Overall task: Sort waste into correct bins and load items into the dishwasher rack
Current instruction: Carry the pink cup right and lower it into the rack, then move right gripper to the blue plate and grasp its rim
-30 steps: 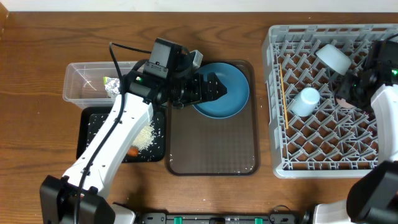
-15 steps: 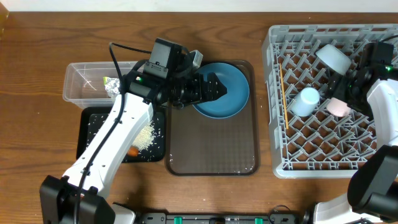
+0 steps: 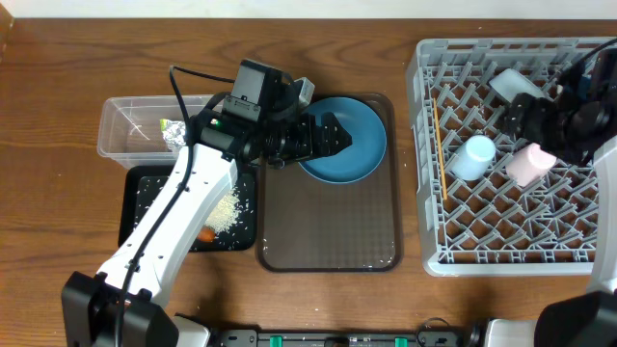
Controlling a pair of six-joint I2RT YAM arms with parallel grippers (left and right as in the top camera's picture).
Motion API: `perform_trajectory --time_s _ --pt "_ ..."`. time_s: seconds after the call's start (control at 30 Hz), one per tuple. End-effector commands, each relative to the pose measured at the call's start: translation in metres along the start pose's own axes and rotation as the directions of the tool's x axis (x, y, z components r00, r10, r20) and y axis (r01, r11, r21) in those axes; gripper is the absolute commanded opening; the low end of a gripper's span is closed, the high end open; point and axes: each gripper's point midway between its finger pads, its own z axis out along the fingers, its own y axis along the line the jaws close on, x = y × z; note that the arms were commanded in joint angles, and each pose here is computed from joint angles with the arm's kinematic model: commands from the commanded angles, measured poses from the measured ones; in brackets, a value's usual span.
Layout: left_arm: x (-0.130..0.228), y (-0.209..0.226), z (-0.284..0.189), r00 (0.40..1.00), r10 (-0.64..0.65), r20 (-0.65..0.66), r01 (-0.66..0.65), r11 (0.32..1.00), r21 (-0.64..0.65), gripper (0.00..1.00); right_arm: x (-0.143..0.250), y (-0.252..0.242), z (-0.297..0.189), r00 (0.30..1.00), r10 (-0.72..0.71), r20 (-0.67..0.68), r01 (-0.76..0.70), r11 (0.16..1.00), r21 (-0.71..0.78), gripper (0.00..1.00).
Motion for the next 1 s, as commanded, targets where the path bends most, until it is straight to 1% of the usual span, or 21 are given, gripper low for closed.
perform_trajectory --time_s 0.0,0.17,0.2,0.27,0.37,0.5,0.6,0.77,0.83,0.97 --pt "-0.001 0.003 0.000 1.000 0.002 0.002 -0.002 1.000 -0.007 0.95 0.005 0.045 -0.007 0.991 -0.133 0.004 0.132 0.974 -0.185 0.96" --pt "-0.002 0.002 0.000 1.000 -0.014 0.005 0.014 1.000 -0.002 0.95 0.020 0.072 -0.002 0.976 -0.216 -0.027 0.205 0.954 -0.218 0.97" --pt "-0.006 0.000 0.000 0.999 -0.028 0.020 0.028 1.000 0.004 0.95 0.023 0.077 -0.001 0.973 -0.229 -0.035 0.216 0.950 -0.225 0.97" --pt "-0.017 -0.005 0.000 0.998 -0.015 0.065 0.013 1.000 0.022 0.95 0.032 0.088 0.001 0.958 -0.282 -0.049 0.262 0.934 -0.242 0.98" --pt "-0.024 0.001 -0.006 0.996 -0.030 0.084 0.029 0.999 0.015 0.95 0.044 0.103 0.002 0.939 -0.338 -0.066 0.311 0.913 -0.264 0.98" --pt "-0.039 0.028 -0.023 0.986 -0.102 0.129 0.104 0.994 -0.010 0.95 0.056 0.123 0.004 0.913 -0.402 -0.071 0.366 0.883 -0.293 0.98" --pt "-0.048 0.058 -0.043 0.968 -0.187 0.164 0.196 0.980 -0.039 0.95 0.066 0.136 0.006 0.890 -0.448 -0.078 0.409 0.864 -0.295 0.98" --pt "-0.043 0.096 -0.066 0.930 -0.323 0.172 0.341 0.936 -0.083 0.95 0.082 0.160 0.008 0.850 -0.521 -0.074 0.474 0.820 -0.320 0.99" --pt "-0.041 0.106 -0.072 0.916 -0.360 0.176 0.380 0.920 -0.093 0.95 0.090 0.175 0.008 0.828 -0.558 -0.057 0.509 0.790 -0.341 0.99" --pt "-0.043 0.113 -0.078 0.906 -0.378 0.193 0.400 0.912 -0.093 0.95 0.105 0.207 0.007 0.779 -0.628 -0.009 0.577 0.721 -0.384 0.98"
